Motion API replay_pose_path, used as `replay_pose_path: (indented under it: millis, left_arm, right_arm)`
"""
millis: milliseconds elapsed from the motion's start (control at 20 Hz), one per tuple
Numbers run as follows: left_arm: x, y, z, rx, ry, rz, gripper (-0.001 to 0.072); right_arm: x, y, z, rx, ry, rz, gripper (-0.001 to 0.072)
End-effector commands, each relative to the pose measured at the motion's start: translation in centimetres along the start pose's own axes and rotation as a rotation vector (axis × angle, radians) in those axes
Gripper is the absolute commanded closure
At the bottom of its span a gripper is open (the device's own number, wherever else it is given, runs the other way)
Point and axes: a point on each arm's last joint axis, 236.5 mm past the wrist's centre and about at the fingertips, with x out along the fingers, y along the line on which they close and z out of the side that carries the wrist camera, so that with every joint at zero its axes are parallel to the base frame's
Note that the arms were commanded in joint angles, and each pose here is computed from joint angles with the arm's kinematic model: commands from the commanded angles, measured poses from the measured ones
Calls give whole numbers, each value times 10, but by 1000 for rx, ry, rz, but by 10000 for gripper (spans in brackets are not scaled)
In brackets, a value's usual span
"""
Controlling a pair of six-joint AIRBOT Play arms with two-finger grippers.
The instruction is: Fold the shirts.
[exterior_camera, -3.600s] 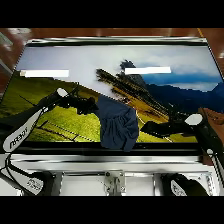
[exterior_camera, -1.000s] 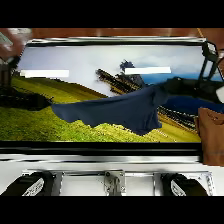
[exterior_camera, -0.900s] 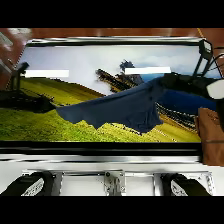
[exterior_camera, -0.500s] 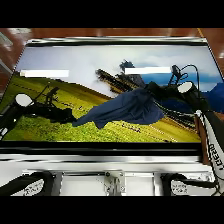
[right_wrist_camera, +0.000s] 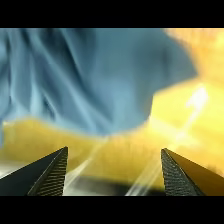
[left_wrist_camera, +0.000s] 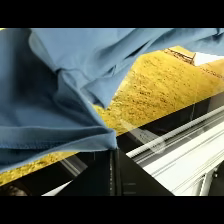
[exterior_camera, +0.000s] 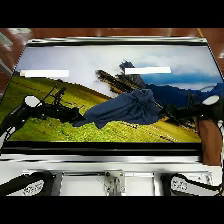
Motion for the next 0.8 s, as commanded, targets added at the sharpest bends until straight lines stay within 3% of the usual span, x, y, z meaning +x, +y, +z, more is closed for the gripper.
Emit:
replay_pose_path:
  millis: [0,350,400,500,550,600,750]
  left_arm:
    - [1,-4,6,4,-25,-16,674]
    - [0,-12,10,34,-41,-45,674]
    - [0,-11,11,34,-45,-44,674]
    - [-1,-11,17,30,-70,-41,674]
    - [-2,-14,24,18,-98,-54,674]
    - [-5,-20,34,7,-141,-80,674]
    - [-54,-60,84,197,-336,-147,674]
  right_arm:
    - [31,-2,-33,166,-4,143,26]
    - [73,30,18,191,-308,75,30]
    - [75,33,26,201,-356,64,147]
    - [71,38,38,232,-422,77,578]
    - [69,42,42,248,-431,97,647]
    - [62,49,49,220,-442,111,651]
    - [4,108,58,-149,-467,177,652]
